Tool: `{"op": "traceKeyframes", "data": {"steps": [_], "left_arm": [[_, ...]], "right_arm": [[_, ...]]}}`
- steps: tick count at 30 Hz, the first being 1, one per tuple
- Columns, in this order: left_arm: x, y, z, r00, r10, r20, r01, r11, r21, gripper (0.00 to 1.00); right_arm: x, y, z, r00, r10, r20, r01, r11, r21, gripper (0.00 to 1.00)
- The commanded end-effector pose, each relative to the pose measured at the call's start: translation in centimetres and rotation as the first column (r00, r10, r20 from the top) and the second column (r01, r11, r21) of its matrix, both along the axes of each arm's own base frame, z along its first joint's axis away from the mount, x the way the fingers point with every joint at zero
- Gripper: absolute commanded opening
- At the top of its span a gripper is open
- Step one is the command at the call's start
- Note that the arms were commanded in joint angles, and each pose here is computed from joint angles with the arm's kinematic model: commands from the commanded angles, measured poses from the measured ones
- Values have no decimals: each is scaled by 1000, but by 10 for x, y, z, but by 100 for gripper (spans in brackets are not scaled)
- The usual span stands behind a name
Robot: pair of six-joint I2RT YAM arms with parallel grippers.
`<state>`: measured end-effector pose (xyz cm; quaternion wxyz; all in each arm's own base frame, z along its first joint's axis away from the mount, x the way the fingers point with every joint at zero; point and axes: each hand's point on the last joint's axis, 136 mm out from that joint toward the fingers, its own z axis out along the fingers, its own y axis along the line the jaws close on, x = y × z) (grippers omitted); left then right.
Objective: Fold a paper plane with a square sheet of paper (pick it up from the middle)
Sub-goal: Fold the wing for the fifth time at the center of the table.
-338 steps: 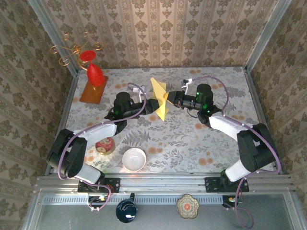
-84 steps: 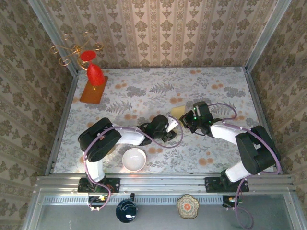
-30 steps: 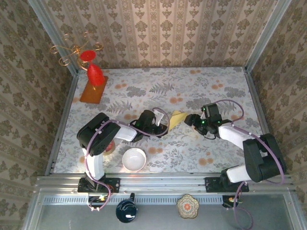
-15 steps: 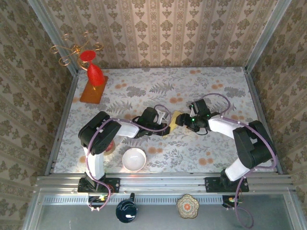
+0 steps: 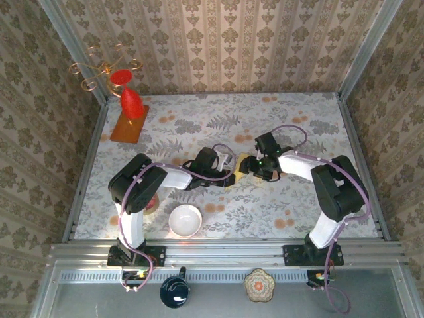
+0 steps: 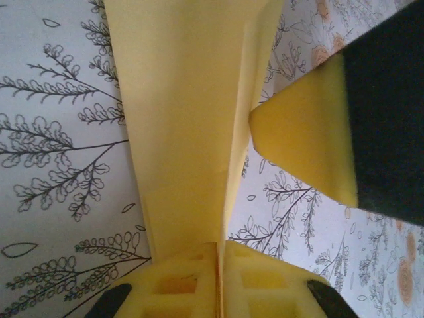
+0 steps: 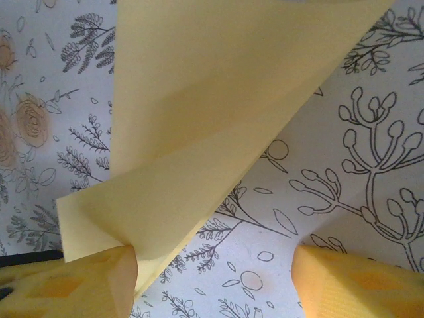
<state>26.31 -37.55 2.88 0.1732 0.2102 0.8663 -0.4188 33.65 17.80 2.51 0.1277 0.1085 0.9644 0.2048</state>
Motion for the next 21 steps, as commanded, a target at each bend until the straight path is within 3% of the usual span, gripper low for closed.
{"op": "traceKeyframes", "data": {"steps": [1,7,13,16,21], "left_arm": [[-10,9,-27,996,14,-89,-8,998,65,16],[-11,14,-31,993,33,-117,-24,997,74,20],[-11,20,-39,988,54,-145,-41,995,93,14],[-10,21,-41,984,69,-163,-54,994,97,11],[-9,22,-42,978,84,-189,-68,994,90,11]], "right_arm": [[-2,-9,-24,999,-3,-49,-1,995,-99,66],[-7,-13,-39,995,-4,-101,-17,978,-207,65],[-8,-10,-45,993,-12,-119,-12,979,-202,65],[-4,-6,-31,996,-14,-87,2,991,-137,66],[4,1,7,999,-23,23,21,996,85,67]]}}
